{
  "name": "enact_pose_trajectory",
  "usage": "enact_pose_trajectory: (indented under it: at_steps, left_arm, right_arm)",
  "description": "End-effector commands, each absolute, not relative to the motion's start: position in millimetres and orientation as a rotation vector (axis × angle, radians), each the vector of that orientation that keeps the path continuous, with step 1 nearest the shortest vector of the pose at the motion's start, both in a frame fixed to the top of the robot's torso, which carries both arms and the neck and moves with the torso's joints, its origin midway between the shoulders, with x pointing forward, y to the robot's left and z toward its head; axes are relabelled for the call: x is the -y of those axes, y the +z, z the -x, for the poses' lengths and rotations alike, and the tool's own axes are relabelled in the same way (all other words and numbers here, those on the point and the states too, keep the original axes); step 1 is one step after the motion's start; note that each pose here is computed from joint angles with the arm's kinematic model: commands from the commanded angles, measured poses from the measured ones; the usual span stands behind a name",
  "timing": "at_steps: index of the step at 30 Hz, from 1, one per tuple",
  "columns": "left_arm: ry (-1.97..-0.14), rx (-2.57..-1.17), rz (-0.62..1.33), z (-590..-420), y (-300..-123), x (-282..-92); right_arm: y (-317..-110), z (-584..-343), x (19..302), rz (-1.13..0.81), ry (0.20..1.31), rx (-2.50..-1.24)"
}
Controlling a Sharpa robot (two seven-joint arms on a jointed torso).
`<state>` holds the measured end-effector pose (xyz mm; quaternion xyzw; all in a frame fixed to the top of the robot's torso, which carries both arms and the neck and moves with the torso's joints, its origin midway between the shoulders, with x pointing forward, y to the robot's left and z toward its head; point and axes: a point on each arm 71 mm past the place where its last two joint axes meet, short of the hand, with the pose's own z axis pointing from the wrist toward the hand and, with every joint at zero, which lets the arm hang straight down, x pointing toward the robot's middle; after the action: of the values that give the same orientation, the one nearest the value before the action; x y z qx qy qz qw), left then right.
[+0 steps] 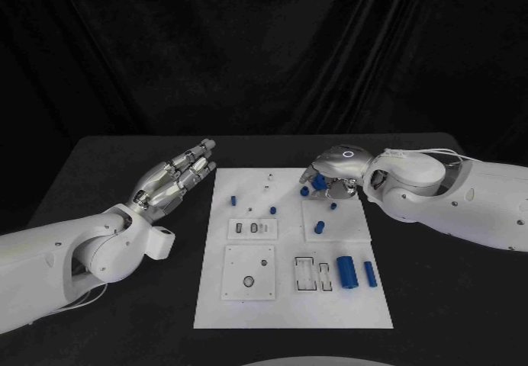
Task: Assemble the parts on the task board
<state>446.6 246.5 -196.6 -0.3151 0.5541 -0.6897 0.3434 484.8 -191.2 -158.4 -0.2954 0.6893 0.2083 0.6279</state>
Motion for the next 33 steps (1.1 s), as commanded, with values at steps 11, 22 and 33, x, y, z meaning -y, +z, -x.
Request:
enact_pose_trajectory:
  at_steps: [11,22,33]
  left_arm:
    - [-1.876,-1.349,0.753,-445.7,-188.5,-246.2]
    - [-1.878,-1.362,0.756,-448.0,-190.0,-246.1]
    - [-1.877,-1.372,0.759,-449.1,-191.0,-246.2]
  right_arm:
    - [-163.3,-495.6,187.8,0.672,0.456,-1.566]
    - [-169.2,-499.6,182.2,0.679,0.461,-1.571]
    - [-173.3,-502.9,180.9,0.679,0.454,-1.579]
